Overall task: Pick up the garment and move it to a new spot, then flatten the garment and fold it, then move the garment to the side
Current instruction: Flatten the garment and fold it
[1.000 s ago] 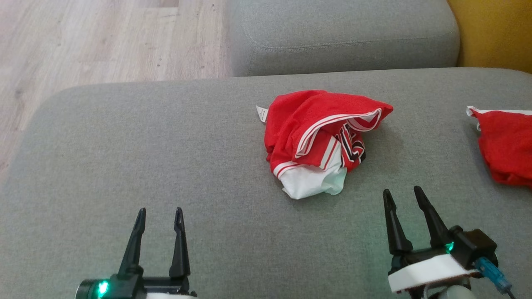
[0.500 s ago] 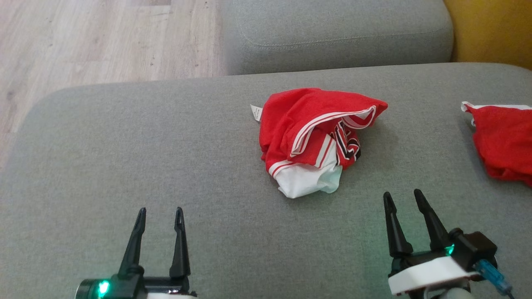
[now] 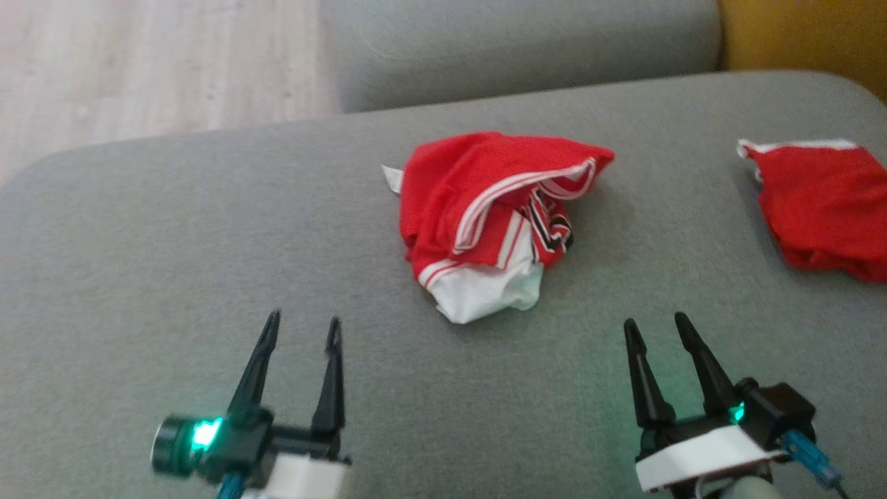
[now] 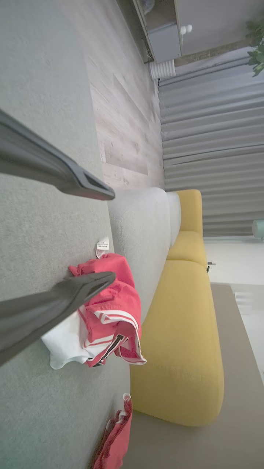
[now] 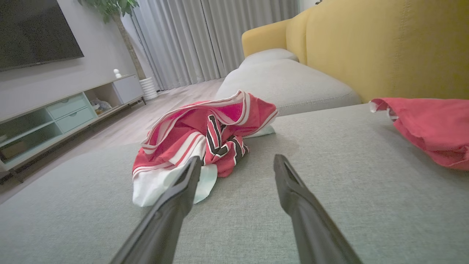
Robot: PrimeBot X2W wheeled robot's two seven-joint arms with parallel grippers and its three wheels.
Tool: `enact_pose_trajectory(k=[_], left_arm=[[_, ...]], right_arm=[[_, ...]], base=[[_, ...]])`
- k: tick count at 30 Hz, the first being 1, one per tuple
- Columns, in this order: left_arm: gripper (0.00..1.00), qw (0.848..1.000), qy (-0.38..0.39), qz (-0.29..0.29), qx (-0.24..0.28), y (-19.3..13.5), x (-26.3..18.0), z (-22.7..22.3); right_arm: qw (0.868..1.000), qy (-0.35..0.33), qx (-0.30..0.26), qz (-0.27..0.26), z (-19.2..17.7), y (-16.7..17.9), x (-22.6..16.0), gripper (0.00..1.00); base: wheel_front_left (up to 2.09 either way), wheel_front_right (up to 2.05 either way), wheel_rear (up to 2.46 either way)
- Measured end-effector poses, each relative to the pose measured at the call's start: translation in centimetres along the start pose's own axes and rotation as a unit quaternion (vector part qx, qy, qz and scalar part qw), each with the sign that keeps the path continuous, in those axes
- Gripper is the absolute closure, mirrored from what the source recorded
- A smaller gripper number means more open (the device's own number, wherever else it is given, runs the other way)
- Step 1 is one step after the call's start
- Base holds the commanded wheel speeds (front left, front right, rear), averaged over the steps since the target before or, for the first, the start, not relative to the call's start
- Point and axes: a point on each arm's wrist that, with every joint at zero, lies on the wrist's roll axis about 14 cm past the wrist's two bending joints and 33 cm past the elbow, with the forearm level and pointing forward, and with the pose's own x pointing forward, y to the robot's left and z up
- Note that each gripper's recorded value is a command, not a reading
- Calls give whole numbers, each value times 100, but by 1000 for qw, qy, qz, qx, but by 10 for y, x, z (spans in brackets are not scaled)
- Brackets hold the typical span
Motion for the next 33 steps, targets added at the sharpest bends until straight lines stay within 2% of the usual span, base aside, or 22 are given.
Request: enact_pose_trajectory(k=[4,8,10,11,19,27,33], left_arm=[[0,998,-9,-64,22,-29,32,2],[0,989,-16,-138,56,-66,66,0],[0,981,-16,-175,77,-84,82,-5],[0,973,-14,-208,97,-101,97,-11],[0,943,-27,-304,133,-164,150,-18],[0,919,4,-361,160,-202,174,-51],[0,917,-1,-358,174,-215,197,-57]], right_arm=[[1000,-2,0,-12,2,-7,3,0],[1000,-13,-3,-25,10,-17,9,0],[999,-13,-5,-38,11,-25,8,0],[999,-10,-6,-50,9,-32,5,0],[995,3,-7,-103,4,-61,-7,0],[990,17,-5,-138,-2,-78,-18,0],[987,23,-5,-156,-3,-89,-20,0]], base=[[0,0,0],[0,0,0],[0,0,0],[0,0,0],[0,0,0],[0,0,0],[0,0,0]])
